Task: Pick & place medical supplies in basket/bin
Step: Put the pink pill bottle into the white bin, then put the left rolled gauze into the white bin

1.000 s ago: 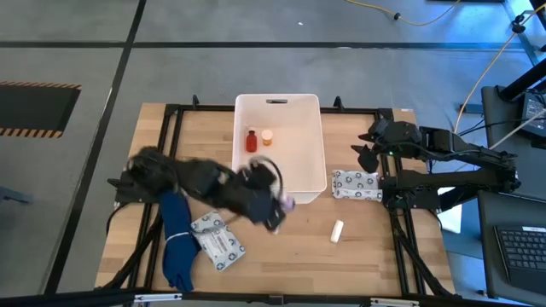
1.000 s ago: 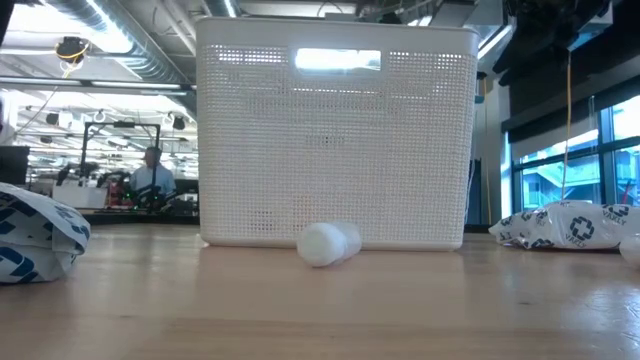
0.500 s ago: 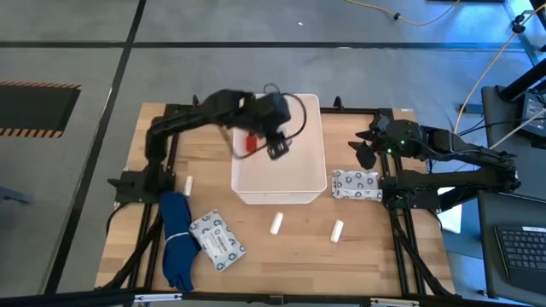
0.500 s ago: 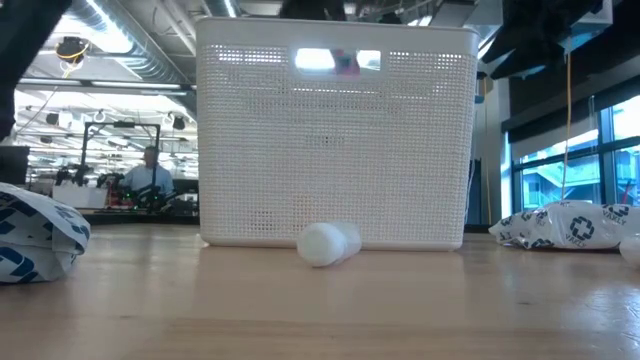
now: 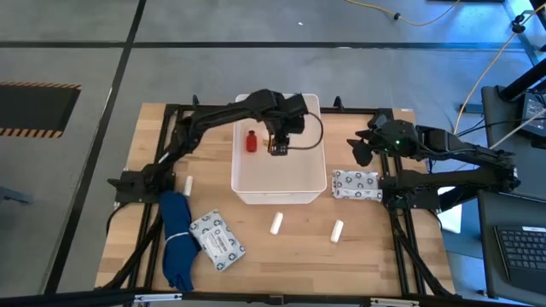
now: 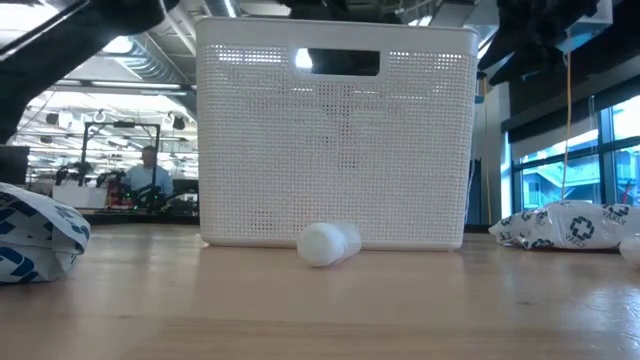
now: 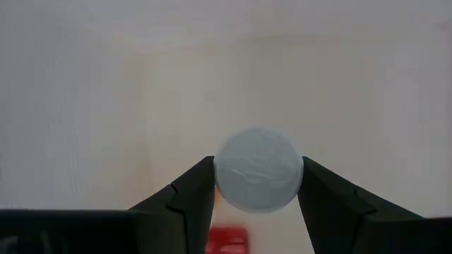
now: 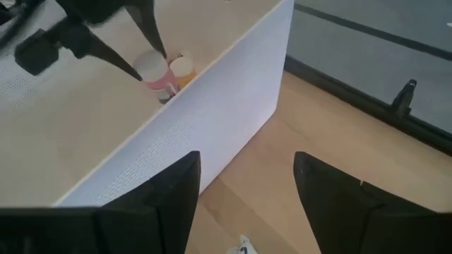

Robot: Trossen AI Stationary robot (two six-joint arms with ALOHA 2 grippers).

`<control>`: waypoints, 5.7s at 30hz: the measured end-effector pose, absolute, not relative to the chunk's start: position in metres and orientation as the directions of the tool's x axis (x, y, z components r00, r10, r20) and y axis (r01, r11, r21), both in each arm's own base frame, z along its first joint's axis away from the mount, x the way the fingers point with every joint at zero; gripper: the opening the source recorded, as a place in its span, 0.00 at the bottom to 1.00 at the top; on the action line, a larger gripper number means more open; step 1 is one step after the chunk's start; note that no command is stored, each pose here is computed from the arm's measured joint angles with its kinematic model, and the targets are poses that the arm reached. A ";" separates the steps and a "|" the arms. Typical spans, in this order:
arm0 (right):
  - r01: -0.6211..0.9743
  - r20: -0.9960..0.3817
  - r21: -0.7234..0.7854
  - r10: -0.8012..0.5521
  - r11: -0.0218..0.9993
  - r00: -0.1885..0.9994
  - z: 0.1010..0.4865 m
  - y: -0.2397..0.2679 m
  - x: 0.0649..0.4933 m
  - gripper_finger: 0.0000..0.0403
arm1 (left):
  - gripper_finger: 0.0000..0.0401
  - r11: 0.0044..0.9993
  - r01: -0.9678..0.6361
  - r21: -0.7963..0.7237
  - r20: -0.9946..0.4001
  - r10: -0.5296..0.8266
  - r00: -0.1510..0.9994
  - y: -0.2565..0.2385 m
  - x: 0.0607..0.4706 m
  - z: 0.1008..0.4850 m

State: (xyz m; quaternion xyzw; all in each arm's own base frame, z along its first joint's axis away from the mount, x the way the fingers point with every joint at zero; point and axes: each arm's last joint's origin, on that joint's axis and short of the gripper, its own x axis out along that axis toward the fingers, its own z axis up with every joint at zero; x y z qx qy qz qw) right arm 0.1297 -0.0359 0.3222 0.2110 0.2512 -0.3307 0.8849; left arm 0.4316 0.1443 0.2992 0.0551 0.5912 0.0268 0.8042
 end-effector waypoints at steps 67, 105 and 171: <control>0.722 -0.680 0.148 -0.461 0.675 0.570 0.306 -0.041 0.154 0.57 | 0.43 0.986 -0.138 0.094 -0.961 0.126 0.248 0.211 0.427 0.210; 0.721 -0.679 0.146 -0.461 0.677 0.571 0.306 -0.041 0.154 0.57 | 0.59 0.954 -0.276 0.117 -0.933 0.201 0.299 0.204 0.405 0.265; 0.547 -0.711 -0.002 -0.386 0.837 0.588 0.304 -0.038 0.153 0.57 | 0.53 0.213 -0.939 0.269 -0.963 0.092 -0.255 0.009 0.178 0.223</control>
